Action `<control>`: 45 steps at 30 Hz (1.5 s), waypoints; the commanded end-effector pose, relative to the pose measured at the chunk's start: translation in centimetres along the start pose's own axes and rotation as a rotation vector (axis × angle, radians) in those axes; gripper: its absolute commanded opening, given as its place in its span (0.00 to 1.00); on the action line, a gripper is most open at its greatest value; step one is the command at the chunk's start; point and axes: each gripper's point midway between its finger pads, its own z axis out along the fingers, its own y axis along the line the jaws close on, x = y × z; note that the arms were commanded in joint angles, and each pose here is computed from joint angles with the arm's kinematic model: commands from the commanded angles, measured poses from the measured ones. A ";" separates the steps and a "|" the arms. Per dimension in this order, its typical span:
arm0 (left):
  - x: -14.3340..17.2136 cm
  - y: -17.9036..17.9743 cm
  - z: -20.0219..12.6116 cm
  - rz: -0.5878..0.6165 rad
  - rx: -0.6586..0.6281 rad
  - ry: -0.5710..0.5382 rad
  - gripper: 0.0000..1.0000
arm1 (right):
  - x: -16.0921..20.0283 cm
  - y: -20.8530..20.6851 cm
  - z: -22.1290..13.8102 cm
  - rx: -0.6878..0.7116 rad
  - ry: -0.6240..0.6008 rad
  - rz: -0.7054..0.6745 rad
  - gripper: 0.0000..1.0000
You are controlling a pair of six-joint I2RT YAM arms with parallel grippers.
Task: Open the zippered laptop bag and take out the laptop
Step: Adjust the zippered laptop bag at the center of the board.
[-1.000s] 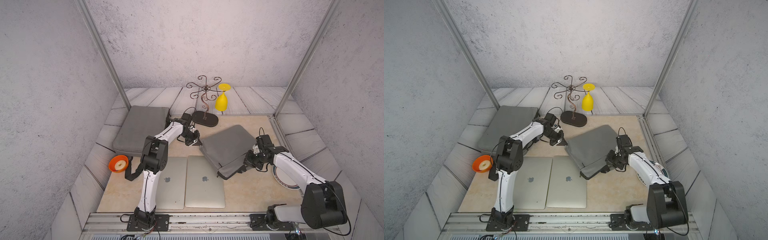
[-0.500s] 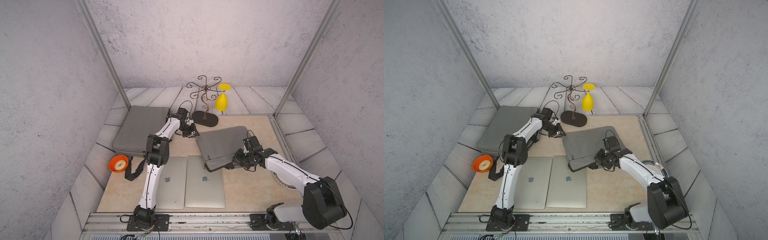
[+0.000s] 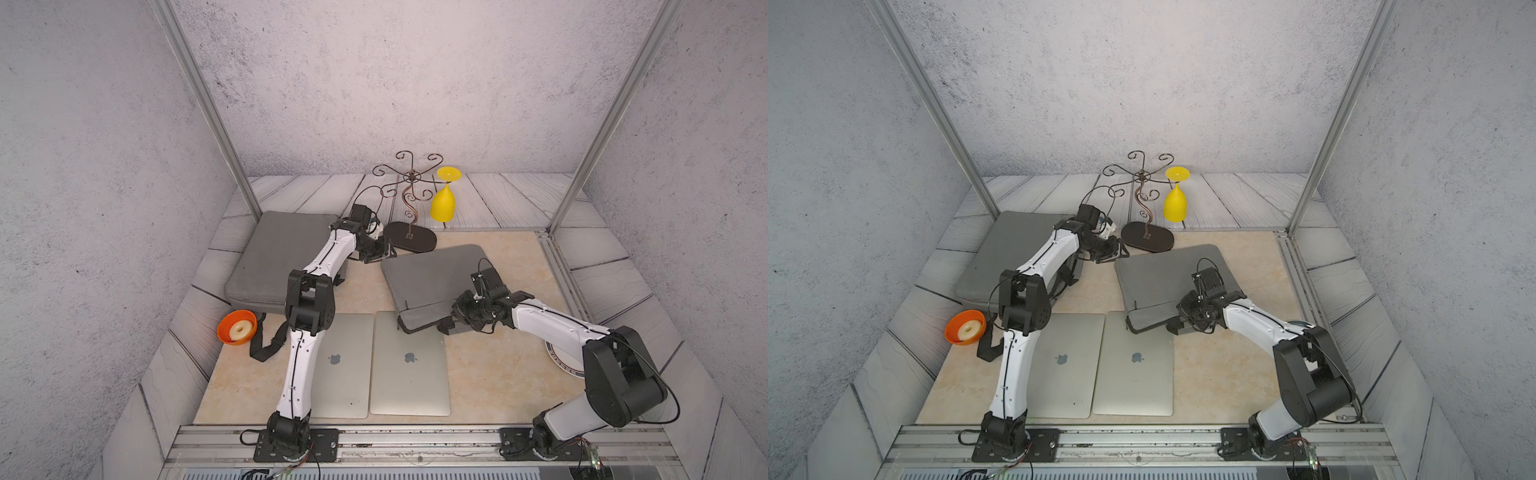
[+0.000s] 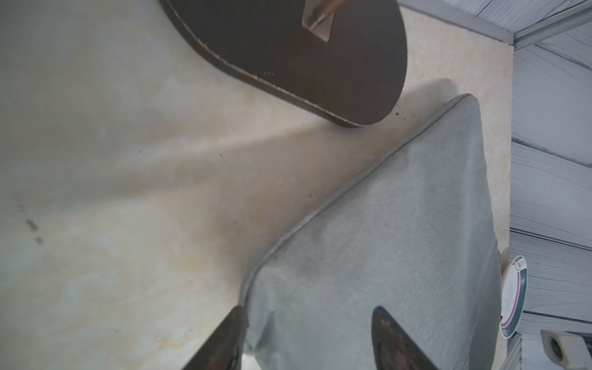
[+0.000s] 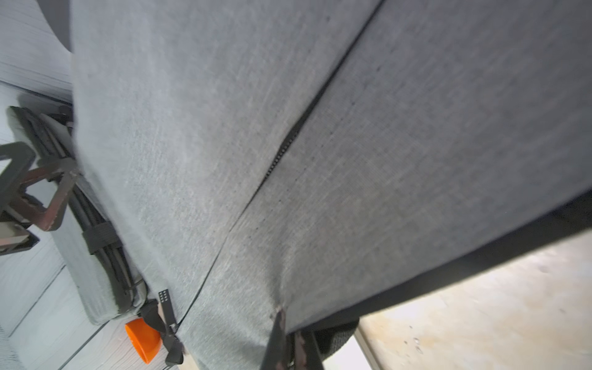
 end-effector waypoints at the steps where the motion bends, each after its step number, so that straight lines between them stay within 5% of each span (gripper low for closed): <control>1: -2.8 0.0 -3.5 0.105 -0.086 -0.104 0.64 | -0.5 2.1 0.1 -0.065 -0.016 0.007 0.00; 11: -2.4 -0.7 -7.6 0.144 -0.099 -0.108 0.64 | -1.0 3.5 0.5 -0.089 -0.031 0.019 0.00; 26: 13.7 -4.6 -13.0 0.283 0.176 -0.078 0.56 | 0.0 6.0 1.6 -0.141 0.006 0.005 0.00; 33: 19.4 -2.9 -11.7 0.407 0.165 -0.132 0.54 | 0.3 6.8 1.5 -0.160 0.017 0.010 0.00; 45: 22.3 -2.1 -6.3 0.596 0.126 -0.156 0.51 | 0.4 7.7 1.0 -0.189 0.028 0.023 0.00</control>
